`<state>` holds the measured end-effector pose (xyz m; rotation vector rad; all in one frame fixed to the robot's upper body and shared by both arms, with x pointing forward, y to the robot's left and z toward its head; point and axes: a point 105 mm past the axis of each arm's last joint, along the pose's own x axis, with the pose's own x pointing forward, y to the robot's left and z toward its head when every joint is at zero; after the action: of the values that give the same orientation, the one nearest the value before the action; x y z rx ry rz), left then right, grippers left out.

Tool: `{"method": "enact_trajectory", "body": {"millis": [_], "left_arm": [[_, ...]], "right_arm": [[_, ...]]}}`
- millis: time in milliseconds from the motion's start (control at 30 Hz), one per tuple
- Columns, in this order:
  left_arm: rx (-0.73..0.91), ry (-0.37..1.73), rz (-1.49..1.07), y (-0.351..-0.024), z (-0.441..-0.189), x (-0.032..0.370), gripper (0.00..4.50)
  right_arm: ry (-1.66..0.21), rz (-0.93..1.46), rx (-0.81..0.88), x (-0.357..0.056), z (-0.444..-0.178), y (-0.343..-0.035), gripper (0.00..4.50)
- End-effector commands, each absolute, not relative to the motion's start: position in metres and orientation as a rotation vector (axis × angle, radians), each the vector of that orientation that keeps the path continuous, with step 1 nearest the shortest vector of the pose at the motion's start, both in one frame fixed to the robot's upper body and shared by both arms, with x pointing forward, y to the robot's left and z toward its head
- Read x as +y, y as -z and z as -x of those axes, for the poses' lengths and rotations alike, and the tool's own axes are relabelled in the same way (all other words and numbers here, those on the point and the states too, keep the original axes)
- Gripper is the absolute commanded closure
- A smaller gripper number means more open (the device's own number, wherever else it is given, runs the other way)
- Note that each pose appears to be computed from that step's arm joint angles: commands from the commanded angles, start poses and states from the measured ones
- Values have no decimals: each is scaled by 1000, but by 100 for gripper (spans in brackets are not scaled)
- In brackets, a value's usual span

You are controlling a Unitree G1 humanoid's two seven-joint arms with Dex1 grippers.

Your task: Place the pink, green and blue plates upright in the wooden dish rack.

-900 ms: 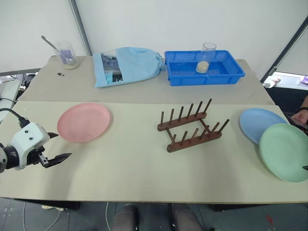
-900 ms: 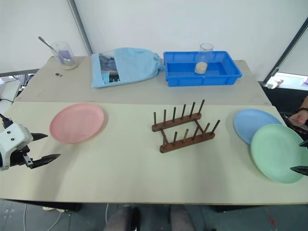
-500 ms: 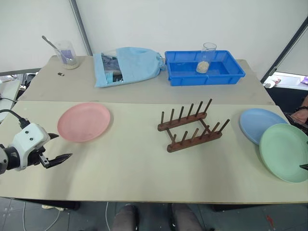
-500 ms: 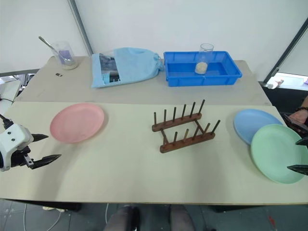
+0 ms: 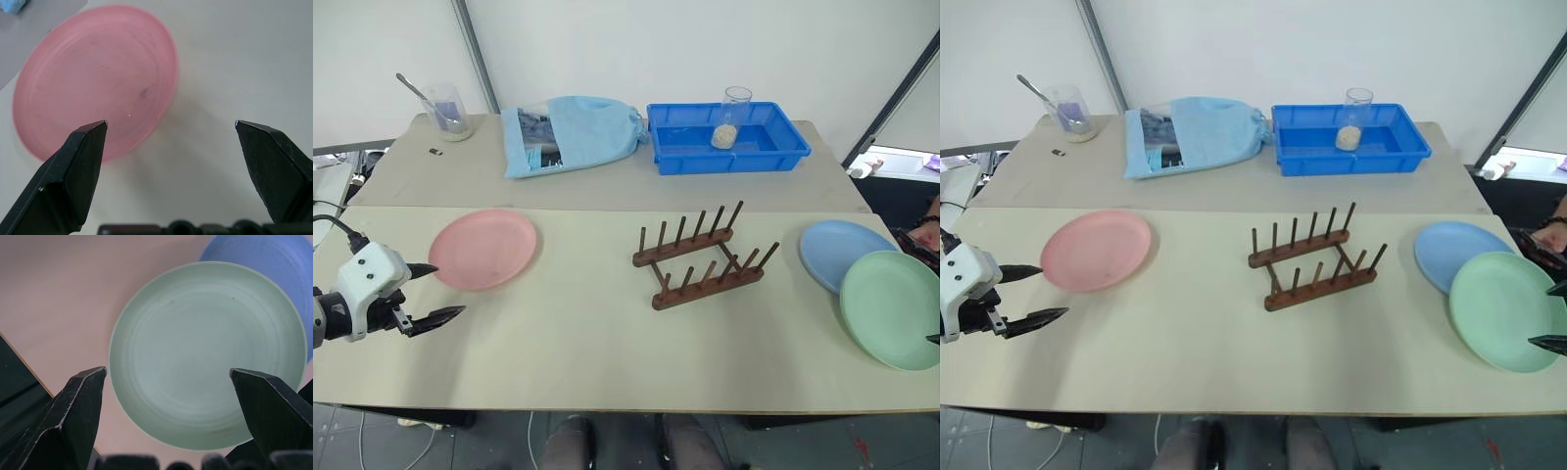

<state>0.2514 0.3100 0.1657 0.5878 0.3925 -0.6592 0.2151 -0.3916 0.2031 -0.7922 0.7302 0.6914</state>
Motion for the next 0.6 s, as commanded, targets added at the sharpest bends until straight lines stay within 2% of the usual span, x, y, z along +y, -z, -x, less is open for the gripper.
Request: {"method": "enact_trajectory", "body": {"millis": [33,167,333,467,600], "left_arm": [[350,665,-586,-178,-251,308,0],[308,700,-516,-181,-256,295,0],[222,894,-457,-163,-265,225,0],[146,997,-352,-140,-277,159,0],[138,1082,-290,-119,-282,114,0]], "right_arm": [[-707,825,703,-386,-218,-213,2],[-714,824,696,-383,-218,-212,2],[-752,793,606,-363,-221,-214,2],[-815,685,491,-323,-215,-218,2],[-855,598,431,-289,-205,-215,2]]}}
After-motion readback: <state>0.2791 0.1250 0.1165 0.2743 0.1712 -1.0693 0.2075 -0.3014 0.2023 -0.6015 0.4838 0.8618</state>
